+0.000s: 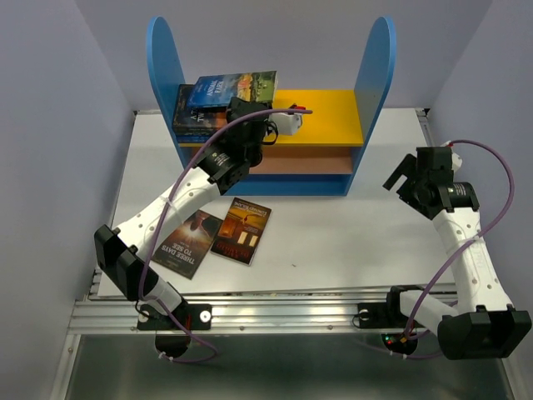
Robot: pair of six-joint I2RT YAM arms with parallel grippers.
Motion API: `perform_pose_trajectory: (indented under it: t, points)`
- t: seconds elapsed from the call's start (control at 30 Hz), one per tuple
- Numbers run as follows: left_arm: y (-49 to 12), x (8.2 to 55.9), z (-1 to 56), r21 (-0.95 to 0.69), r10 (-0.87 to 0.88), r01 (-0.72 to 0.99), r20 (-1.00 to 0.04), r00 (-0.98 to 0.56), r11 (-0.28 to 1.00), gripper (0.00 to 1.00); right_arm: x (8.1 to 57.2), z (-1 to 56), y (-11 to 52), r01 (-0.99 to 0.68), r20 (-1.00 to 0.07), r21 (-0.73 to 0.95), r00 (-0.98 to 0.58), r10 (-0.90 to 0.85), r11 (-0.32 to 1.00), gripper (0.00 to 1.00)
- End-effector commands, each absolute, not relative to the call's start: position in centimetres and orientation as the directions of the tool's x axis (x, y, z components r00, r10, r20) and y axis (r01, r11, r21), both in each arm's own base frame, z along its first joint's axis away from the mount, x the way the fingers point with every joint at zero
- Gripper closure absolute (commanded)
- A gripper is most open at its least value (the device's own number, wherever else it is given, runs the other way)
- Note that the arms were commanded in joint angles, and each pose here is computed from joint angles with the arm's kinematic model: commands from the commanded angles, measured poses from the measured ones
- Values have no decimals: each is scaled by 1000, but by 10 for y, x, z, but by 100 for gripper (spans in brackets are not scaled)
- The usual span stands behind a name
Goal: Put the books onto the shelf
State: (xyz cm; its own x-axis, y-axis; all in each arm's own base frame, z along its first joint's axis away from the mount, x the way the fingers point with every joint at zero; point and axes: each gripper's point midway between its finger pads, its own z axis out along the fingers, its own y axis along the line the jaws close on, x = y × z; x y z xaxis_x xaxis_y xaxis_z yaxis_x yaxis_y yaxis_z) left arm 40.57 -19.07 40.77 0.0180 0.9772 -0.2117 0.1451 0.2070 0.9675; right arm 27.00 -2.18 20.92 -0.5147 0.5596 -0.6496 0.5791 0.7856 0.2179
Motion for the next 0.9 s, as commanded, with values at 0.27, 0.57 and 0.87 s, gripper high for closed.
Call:
perform_pose_trajectory:
  t: [0.27, 0.57, 0.87]
  points:
    - [-154, 391, 415, 945, 948, 104, -300, -104, 310, 100, 277, 212, -20, 554, -666, 240, -504, 550, 798, 0]
    - [-156, 377, 417, 935, 948, 160, -318, -17, 316, 100, 277, 210, -20, 553, -662, 237, -510, 549, 799, 0]
    - [-149, 373, 412, 937, 953, 175, -299, -44, 302, 100, 276, 207, -17, 550, -653, 246, -514, 556, 798, 0]
